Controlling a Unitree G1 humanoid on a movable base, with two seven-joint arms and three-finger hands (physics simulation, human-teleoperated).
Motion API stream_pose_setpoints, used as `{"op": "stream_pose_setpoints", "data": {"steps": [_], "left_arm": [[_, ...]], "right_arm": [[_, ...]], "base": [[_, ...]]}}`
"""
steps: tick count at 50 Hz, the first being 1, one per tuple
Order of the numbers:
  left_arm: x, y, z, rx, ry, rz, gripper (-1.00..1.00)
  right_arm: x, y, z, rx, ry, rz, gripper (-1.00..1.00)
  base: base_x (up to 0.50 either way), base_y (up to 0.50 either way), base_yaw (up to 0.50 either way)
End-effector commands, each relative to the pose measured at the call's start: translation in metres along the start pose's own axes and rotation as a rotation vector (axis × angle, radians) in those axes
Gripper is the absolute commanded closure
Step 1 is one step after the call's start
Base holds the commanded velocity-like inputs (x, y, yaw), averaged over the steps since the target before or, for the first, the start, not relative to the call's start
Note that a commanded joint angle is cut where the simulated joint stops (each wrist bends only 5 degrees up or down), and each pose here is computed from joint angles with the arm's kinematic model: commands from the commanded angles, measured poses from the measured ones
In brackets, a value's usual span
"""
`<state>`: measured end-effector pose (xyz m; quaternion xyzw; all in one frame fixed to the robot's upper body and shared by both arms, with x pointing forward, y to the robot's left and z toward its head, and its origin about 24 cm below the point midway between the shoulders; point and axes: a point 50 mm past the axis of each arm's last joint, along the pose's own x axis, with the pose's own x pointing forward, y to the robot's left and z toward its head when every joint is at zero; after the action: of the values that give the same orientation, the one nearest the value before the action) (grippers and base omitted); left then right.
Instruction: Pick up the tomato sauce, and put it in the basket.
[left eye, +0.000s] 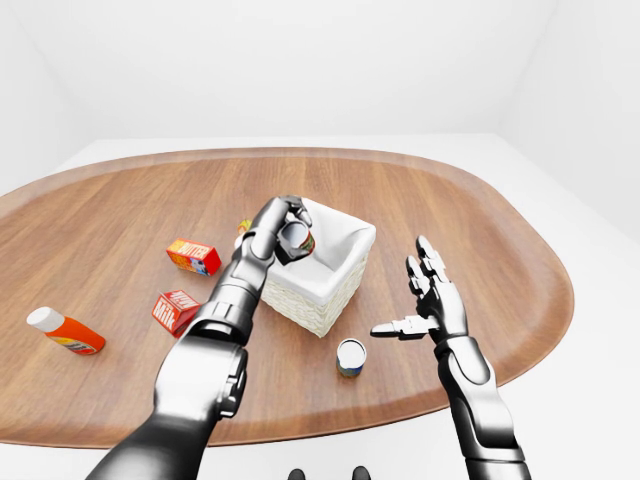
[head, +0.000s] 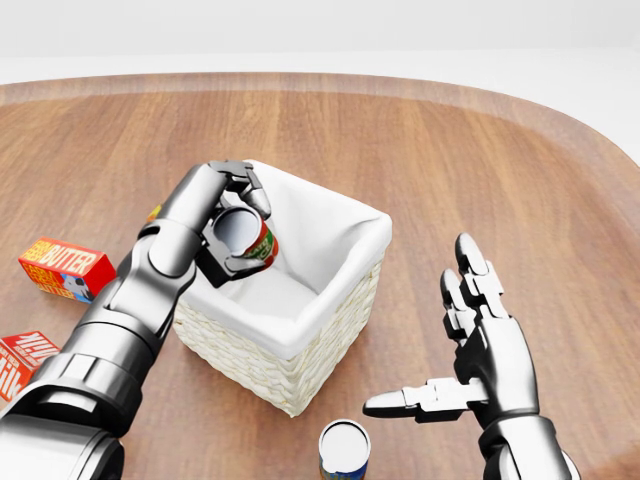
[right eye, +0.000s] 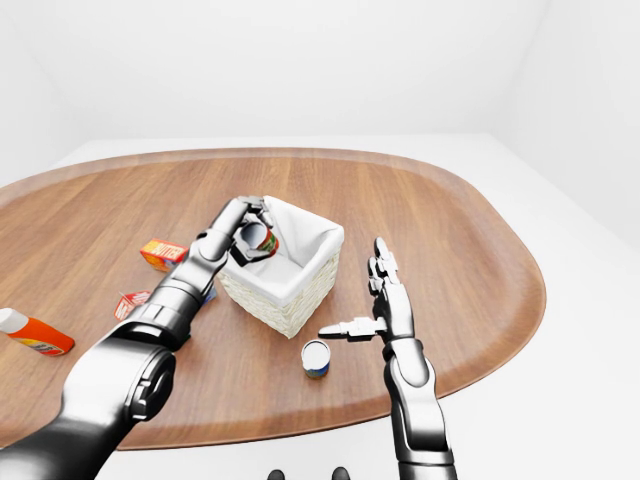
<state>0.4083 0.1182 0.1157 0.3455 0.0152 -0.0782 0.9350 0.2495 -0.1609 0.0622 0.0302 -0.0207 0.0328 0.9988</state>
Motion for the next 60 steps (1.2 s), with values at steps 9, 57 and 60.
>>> {"op": "stream_pose_setpoints", "data": {"steps": [9,57,60], "left_arm": [[-0.0003,-0.0065,-0.0068,-0.014,0.043,0.007,1.00],[-0.0015,-0.0045,-0.0104,-0.026,0.047,0.014,-1.00],[-0.0011,-0.0014,-0.0073,-0.037,0.031,0.020,-1.00]], "right_arm": [[-0.0009,0.0004,0.0003,0.000,-0.002,0.002,-1.00],[-0.0002,0.0000,0.0015,0.000,-0.007,-0.001,-1.00],[-0.0002,0.0003,0.0016,-0.001,-0.007,-0.001,-1.00]], "base": [[0.00,0.00,0.00],[0.00,0.00,0.00],[0.00,0.00,0.00]]}}
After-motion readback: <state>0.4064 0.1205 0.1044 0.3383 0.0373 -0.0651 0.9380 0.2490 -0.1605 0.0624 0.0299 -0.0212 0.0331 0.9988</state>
